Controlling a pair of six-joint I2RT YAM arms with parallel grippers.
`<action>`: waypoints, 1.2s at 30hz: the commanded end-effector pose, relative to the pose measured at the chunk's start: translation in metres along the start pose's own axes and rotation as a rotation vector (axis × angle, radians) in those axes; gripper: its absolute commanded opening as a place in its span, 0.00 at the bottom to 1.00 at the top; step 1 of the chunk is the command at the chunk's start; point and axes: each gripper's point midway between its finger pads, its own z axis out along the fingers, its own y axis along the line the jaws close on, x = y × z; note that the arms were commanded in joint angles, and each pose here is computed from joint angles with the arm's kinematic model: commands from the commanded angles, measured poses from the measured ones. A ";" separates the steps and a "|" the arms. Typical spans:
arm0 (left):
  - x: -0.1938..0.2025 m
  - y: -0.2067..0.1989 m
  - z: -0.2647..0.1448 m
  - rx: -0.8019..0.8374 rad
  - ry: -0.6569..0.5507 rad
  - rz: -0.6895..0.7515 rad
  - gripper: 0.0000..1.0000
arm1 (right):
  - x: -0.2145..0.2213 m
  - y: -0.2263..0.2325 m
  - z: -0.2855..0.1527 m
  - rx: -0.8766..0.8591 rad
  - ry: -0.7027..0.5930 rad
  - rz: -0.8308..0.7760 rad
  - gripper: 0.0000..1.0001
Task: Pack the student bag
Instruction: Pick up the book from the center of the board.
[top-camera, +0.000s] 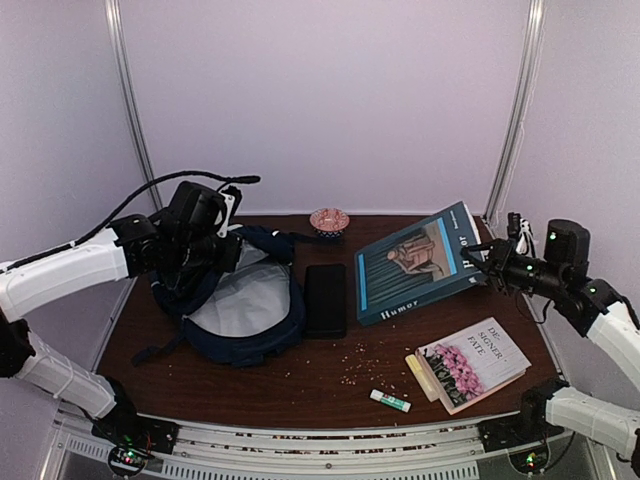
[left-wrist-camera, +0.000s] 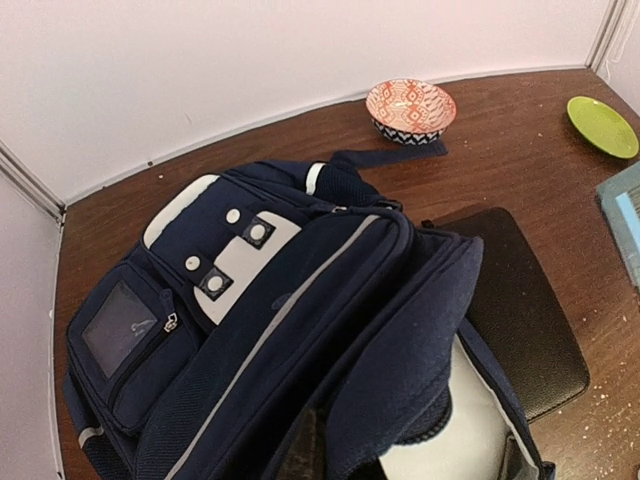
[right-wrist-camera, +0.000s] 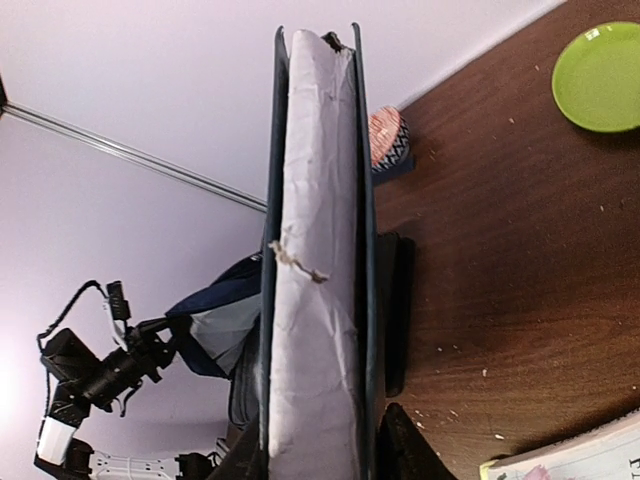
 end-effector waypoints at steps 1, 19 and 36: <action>-0.053 -0.001 -0.008 -0.002 -0.139 -0.127 0.00 | -0.017 0.040 -0.025 -0.109 -0.106 0.042 0.12; -0.095 -0.022 -0.021 0.098 -0.251 -0.504 0.00 | 0.026 0.094 0.039 -0.287 -0.177 0.341 0.11; -0.092 -0.044 -0.047 0.170 -0.338 -0.458 0.00 | 0.079 0.096 0.110 -0.149 -0.104 0.430 0.11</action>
